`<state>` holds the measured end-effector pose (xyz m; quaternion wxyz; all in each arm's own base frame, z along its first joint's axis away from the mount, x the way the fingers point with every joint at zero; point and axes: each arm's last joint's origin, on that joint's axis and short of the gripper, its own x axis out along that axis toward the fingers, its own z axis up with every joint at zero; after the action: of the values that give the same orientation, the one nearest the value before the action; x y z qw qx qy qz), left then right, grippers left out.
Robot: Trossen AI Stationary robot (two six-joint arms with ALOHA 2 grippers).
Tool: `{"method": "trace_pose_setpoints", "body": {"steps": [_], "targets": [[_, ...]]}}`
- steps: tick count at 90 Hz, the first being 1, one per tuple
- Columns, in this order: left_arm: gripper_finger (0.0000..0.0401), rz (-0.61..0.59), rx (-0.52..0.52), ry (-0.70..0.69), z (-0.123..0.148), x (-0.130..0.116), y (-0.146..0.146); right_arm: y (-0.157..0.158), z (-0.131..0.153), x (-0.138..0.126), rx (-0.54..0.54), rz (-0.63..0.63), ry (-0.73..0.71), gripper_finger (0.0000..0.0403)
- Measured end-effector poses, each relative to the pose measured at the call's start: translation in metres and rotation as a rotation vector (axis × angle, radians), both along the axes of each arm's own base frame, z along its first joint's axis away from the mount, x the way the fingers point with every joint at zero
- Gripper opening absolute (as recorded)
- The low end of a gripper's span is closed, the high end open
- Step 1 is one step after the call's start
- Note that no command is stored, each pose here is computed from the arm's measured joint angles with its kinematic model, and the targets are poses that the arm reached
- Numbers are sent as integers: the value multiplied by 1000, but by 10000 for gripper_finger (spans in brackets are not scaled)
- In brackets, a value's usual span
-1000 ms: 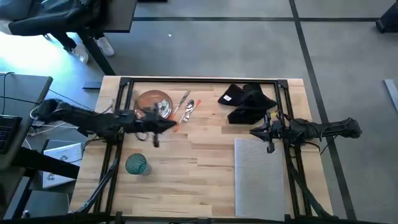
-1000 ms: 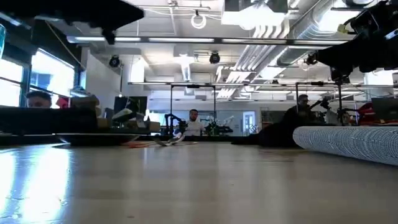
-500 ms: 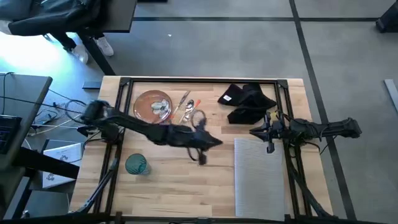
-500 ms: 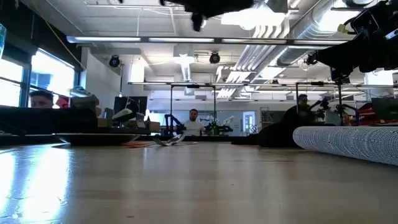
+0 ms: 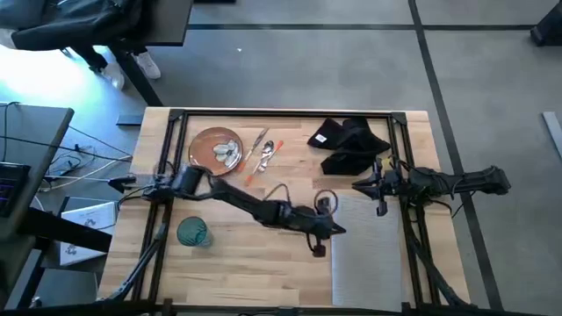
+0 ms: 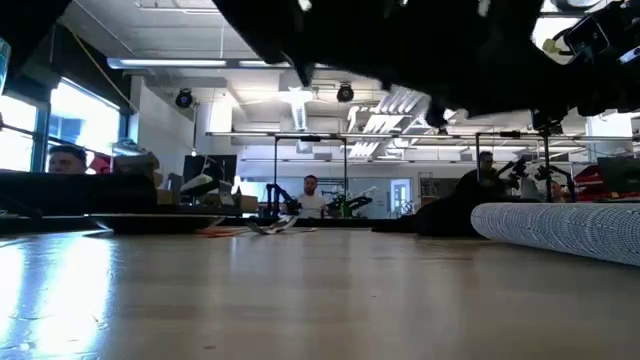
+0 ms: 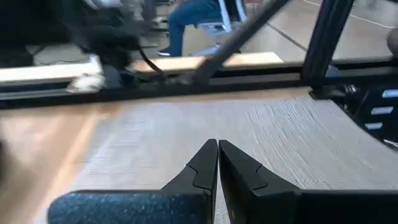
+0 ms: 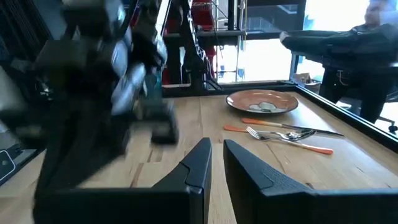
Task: Set table place
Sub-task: Prepare the gray mat
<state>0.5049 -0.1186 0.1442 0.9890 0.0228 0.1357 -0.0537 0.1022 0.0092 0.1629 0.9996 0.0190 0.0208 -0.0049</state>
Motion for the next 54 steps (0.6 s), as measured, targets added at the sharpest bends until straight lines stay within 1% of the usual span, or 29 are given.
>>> {"method": "trace_pose_setpoints", "body": {"steps": [11, 19, 28, 35, 54], "targets": [[0, -25, 12, 22, -27, 16, -3, 0, 0, 0, 0, 0, 0, 28], [0, -38, -19, 67, -42, 20, 0, 0, 0, 0, 0, 0, 0, 28], [0, -41, -29, 183, -54, 17, 3, 0, 0, 0, 0, 0, 0, 28], [0, -36, -8, 286, -55, 12, 5, 0, 0, 0, 0, 0, 0, 28], [0, -64, 71, 507, -34, -8, -1, 0, 0, 0, 0, 0, 0, 28]]}}
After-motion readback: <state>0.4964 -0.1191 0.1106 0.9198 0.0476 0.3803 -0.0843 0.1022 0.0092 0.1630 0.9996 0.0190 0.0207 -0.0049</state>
